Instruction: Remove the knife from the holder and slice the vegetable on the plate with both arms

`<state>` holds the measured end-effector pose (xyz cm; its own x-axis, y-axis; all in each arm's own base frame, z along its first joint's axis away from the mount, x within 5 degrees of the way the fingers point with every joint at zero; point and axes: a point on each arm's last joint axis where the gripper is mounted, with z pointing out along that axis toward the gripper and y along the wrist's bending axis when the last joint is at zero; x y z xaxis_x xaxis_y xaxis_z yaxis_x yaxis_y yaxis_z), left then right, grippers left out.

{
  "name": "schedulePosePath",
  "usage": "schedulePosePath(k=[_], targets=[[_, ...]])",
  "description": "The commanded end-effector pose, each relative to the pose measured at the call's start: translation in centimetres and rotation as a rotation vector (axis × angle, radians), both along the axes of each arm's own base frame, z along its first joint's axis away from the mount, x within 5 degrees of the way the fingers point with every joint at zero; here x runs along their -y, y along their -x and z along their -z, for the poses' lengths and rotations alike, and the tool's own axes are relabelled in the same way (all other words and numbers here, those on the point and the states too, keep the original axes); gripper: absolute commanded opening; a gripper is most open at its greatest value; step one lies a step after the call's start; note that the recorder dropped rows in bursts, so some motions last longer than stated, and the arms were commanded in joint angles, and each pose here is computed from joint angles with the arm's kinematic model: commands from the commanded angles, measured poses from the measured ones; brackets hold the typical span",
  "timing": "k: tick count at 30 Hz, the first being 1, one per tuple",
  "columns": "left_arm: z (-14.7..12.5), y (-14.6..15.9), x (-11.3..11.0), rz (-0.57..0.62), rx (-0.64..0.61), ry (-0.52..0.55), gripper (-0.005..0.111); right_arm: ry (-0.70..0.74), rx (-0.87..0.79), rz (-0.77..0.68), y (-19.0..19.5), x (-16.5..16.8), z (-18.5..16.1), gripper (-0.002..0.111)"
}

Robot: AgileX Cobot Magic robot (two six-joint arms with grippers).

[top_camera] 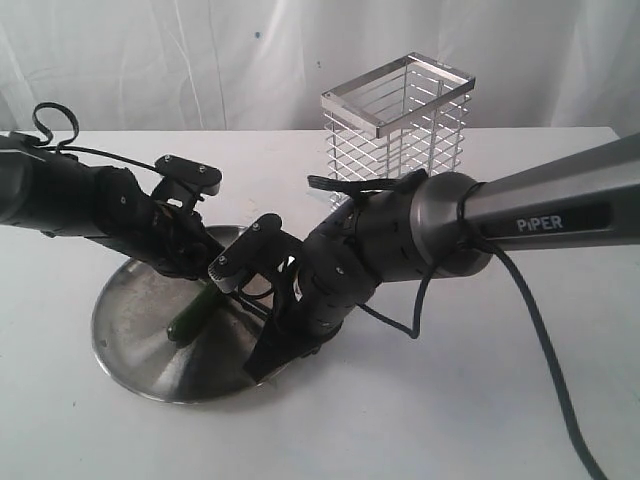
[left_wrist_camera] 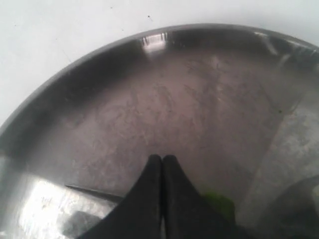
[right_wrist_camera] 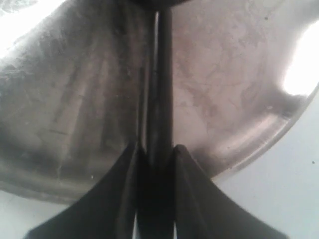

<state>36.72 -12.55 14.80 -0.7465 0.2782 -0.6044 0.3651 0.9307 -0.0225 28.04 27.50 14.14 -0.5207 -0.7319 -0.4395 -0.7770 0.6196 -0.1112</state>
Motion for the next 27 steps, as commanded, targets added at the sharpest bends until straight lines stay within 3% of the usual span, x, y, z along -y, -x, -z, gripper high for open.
schedulePosePath(k=[1, 8, 15, 27], targets=[[-3.0, 1.2, 0.0, 0.035, 0.017, 0.006, 0.000, 0.035, -0.037, 0.018, 0.2, 0.3, 0.3, 0.000], [-6.6, 2.1, -0.3, 0.074, 0.103, 0.004, 0.000, 0.083, -0.075, 0.023, 0.5, 0.8, 0.3, 0.000], [-6.4, 2.4, -0.3, 0.088, 0.059, -0.007, 0.000, 0.141, -0.120, 0.030, 1.0, 1.3, 0.3, 0.000], [-5.6, 3.6, -0.3, 0.117, -0.089, -0.016, 0.003, 0.077, -0.066, 0.043, 1.0, 1.4, -2.2, 0.000]])
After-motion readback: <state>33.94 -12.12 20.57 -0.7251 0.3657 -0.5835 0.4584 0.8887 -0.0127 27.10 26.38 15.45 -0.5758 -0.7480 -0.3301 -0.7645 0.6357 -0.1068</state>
